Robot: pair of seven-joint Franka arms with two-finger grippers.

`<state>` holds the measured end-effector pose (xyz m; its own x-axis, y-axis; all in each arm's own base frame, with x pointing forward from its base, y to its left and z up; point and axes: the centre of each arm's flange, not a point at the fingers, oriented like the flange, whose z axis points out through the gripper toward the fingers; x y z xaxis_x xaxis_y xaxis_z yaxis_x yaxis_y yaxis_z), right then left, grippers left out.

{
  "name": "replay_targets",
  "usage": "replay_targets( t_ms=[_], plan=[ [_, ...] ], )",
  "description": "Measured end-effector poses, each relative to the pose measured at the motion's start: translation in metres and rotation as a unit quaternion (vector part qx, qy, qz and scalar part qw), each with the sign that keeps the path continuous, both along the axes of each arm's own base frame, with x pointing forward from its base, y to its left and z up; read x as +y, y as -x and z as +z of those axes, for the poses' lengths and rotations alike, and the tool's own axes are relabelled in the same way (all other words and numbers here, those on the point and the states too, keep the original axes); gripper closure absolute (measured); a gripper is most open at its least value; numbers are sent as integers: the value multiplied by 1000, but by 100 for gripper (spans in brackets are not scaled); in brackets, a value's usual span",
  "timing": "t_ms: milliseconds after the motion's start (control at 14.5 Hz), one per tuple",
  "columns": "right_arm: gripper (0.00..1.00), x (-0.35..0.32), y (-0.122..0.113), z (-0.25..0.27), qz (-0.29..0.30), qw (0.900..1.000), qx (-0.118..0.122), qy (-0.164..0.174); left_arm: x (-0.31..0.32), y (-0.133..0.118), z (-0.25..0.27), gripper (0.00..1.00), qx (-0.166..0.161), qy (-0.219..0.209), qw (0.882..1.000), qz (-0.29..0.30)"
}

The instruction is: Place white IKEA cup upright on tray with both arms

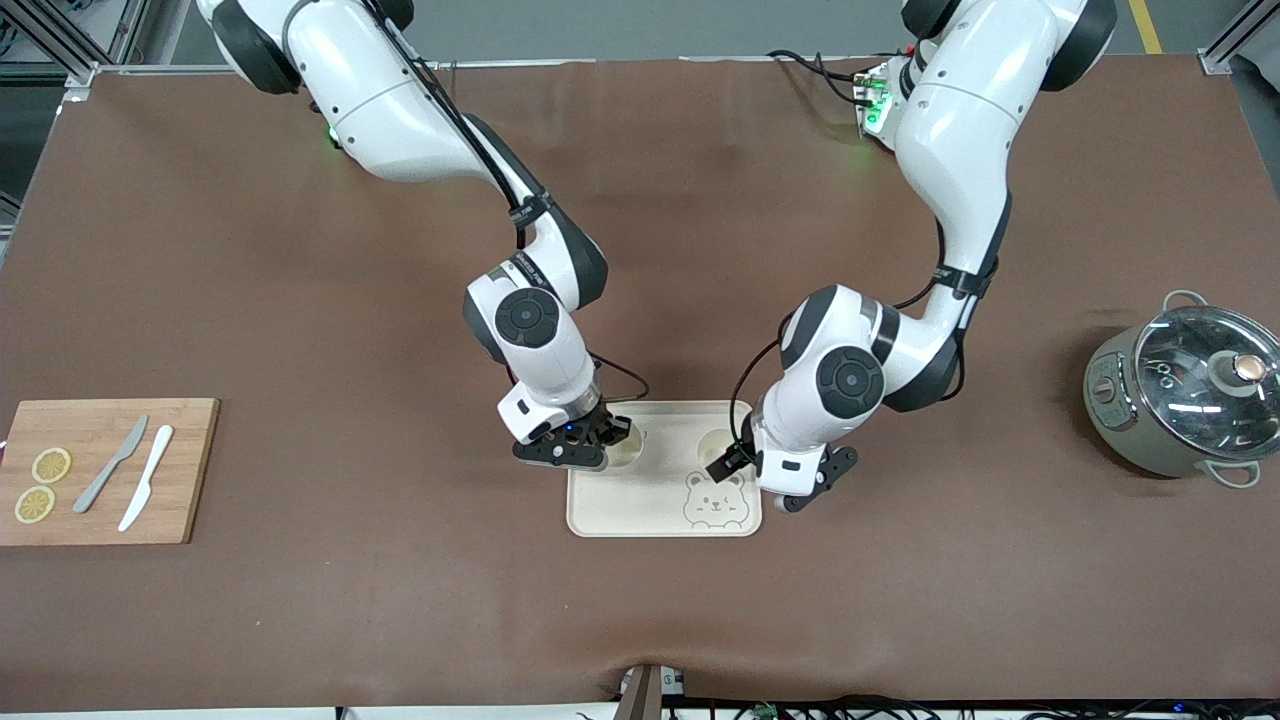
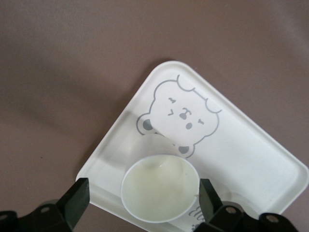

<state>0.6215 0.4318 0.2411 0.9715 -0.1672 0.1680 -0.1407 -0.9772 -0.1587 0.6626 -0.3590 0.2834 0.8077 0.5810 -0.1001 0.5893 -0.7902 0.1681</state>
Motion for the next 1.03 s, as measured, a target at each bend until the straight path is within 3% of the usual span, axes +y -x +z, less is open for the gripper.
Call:
replay_targets(
  t_ms=[344, 895, 1032],
  plan=[
    [96, -5, -3, -6, -7, 1000, -5, 9, 25, -4, 50, 0, -5, -17, 999, -32],
    [96, 1, 1, -12, -10, 1000, -12, 17, 131, -14, 140, 0, 15, -35, 994, -105],
    [82, -2, -1, -12, -13, 1000, -13, 18, 158, -14, 155, 0, 20, -41, 991, -122]
  ],
)
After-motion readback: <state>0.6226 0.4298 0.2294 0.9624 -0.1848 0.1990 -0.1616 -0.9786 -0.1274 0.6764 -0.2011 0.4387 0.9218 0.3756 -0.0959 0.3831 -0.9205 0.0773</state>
